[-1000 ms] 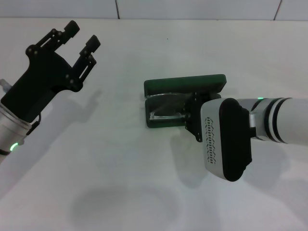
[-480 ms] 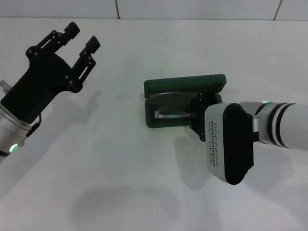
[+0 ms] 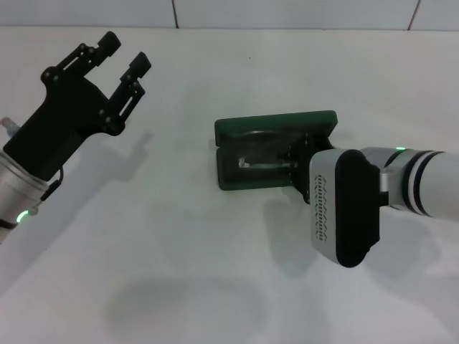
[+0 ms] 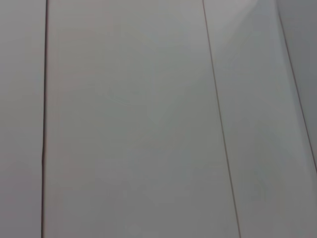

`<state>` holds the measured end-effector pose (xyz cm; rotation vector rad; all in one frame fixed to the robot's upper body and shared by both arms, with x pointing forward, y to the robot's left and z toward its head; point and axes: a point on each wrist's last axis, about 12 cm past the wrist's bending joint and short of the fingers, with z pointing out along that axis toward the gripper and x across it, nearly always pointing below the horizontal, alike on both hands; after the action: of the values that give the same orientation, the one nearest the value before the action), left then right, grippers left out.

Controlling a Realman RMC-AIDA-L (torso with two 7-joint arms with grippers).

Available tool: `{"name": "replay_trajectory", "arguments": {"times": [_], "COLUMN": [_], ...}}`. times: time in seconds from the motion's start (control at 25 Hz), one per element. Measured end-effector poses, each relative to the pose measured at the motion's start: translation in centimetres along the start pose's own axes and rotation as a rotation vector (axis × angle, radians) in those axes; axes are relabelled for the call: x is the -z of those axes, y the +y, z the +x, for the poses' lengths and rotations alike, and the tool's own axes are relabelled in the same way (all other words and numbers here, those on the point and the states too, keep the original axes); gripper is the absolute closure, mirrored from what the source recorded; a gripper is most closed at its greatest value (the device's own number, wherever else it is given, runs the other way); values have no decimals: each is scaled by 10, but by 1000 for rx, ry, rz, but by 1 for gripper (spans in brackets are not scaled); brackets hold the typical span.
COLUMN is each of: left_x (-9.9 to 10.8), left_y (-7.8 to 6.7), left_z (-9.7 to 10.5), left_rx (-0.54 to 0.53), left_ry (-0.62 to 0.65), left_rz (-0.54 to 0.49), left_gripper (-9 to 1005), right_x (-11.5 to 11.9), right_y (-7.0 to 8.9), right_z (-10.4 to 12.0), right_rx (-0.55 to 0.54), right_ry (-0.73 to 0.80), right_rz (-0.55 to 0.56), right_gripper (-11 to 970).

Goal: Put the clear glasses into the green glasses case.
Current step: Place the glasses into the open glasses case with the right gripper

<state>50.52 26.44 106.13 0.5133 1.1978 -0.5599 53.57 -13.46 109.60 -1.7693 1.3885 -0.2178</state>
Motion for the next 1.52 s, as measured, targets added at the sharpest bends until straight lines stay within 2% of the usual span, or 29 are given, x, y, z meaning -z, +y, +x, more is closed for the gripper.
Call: {"name": "replay_trajectory", "arguments": {"times": [0.44, 1.08, 1.52], "left_x": [-8, -18, -17], "left_y": [1, 1, 1], "left_z": [-1, -1, 0], "left_rx": [-6, -19, -19], "left_ry": [-3, 1, 8], "left_rz": [16, 41, 36], "left_gripper": [521, 521, 521], "right_x": [-2, -6, -1], "right_y": [0, 0, -1], "right_z": [6, 6, -5], "right_rx": [5, 0, -70], "right_ry": [23, 20, -32], "right_rz": [-1, -6, -36], "right_gripper": [842, 745, 484]}}
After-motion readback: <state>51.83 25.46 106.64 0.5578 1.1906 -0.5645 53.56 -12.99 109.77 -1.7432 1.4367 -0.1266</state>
